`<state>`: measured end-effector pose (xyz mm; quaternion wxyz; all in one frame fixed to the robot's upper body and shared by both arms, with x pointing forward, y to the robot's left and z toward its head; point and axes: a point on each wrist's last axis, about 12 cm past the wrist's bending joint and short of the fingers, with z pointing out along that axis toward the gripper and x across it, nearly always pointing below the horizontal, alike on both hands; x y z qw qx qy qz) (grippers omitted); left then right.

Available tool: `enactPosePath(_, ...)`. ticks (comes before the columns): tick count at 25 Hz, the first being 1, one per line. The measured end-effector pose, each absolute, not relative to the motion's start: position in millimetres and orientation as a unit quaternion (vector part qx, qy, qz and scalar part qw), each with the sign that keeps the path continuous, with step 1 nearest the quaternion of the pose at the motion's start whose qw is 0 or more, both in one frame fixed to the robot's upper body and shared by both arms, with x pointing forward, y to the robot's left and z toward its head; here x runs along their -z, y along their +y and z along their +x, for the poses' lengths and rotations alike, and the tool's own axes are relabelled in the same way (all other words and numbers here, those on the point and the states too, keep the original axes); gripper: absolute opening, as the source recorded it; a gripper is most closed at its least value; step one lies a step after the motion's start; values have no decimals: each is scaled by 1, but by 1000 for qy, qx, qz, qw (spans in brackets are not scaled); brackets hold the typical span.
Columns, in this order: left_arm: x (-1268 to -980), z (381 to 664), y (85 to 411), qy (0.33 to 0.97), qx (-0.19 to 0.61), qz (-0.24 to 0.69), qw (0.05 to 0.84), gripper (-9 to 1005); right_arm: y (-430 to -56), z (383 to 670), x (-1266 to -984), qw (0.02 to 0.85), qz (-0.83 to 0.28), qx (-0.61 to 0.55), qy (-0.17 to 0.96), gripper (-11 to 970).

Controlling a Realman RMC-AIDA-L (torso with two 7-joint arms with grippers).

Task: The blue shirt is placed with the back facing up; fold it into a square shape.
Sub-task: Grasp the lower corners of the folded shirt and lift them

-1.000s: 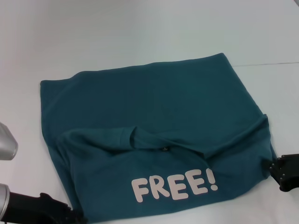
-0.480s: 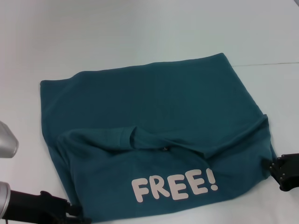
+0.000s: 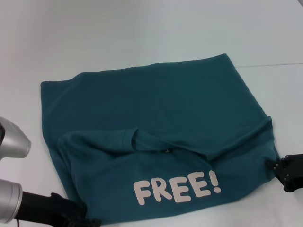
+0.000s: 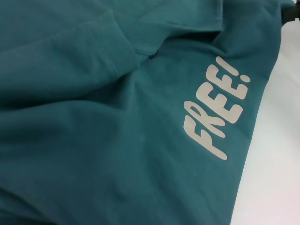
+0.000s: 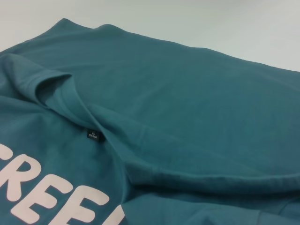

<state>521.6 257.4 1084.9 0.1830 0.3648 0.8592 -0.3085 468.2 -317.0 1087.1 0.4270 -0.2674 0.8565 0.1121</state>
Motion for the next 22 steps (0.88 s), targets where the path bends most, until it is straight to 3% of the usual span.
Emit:
enactPosePath(15,-1086,525,248,849,323,374,185,453,-319,469,-1084,423,-266,-107,859,35)
enactPosePath(22,-1084,524,247,845,321,386,182,373,-320,470,-1085,424,-264,-106,860,35)
